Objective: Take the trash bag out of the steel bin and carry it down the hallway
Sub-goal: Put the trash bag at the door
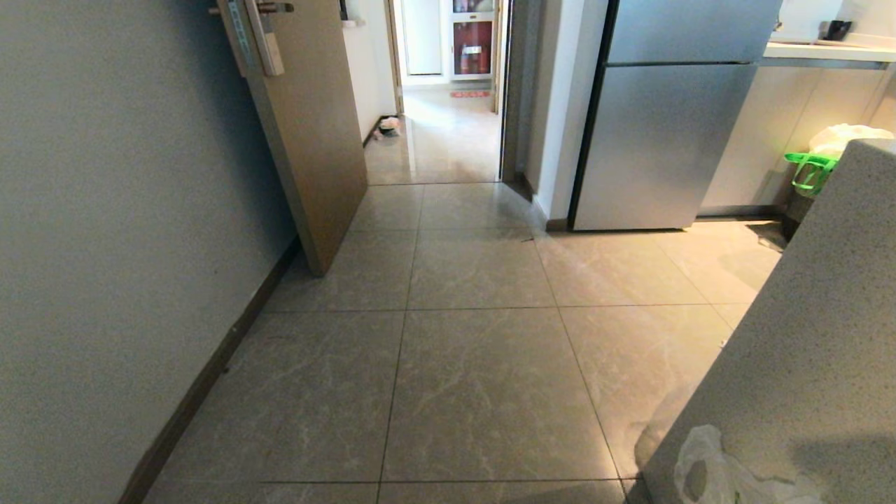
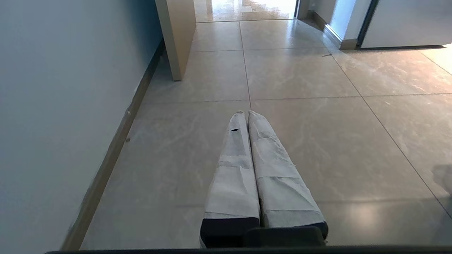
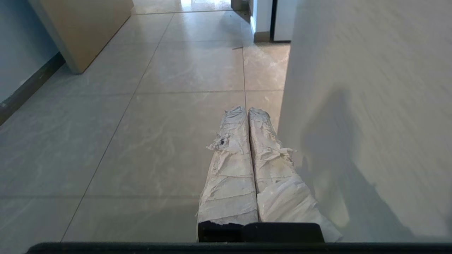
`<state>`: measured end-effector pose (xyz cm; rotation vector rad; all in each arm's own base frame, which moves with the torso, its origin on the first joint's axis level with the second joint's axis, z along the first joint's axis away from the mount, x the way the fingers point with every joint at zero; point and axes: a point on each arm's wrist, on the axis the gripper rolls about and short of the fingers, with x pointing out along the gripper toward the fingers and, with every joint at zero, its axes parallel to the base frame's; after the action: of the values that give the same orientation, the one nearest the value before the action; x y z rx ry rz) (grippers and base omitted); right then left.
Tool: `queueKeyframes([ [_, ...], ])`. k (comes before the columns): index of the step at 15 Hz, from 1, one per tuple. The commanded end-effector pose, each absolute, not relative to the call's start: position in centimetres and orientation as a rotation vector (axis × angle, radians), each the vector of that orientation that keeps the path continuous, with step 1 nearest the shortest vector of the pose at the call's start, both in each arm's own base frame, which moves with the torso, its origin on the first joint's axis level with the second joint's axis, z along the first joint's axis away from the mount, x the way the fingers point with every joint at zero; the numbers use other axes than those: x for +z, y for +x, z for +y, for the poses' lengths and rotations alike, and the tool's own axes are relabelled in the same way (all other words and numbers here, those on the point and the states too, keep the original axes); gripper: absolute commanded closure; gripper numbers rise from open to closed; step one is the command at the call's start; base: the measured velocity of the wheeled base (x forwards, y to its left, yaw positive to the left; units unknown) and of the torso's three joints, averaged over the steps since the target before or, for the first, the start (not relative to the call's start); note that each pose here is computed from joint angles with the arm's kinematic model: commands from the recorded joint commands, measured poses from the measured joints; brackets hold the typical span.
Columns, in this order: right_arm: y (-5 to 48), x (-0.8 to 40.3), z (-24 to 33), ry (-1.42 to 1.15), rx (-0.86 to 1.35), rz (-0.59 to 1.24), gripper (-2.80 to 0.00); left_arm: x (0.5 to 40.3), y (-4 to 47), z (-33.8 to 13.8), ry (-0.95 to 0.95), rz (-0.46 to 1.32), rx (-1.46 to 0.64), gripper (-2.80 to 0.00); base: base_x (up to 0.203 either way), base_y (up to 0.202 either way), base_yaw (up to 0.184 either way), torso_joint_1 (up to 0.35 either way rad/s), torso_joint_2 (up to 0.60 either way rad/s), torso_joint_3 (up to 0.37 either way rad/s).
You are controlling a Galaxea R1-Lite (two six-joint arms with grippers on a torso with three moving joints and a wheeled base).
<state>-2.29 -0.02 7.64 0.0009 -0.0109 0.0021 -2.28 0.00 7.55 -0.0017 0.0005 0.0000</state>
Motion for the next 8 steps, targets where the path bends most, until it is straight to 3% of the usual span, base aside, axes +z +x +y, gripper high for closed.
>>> queueKeyframes([
  [1,-2.58,7.56,-0.02,0.002,0.003,-0.051,0.0,7.55,-2.27,0.0,-0.002,0.002,0.0,0.0,0.189,0.0,-0.001,0.002,0.0,0.006],
  [8,-2.58,7.56,-0.02,0.0,0.003,-0.05,0.0,7.55,-2.27,0.0,-0.003,0.002,0.0,0.0,0.189,0.0,0.002,0.002,0.0,0.003],
])
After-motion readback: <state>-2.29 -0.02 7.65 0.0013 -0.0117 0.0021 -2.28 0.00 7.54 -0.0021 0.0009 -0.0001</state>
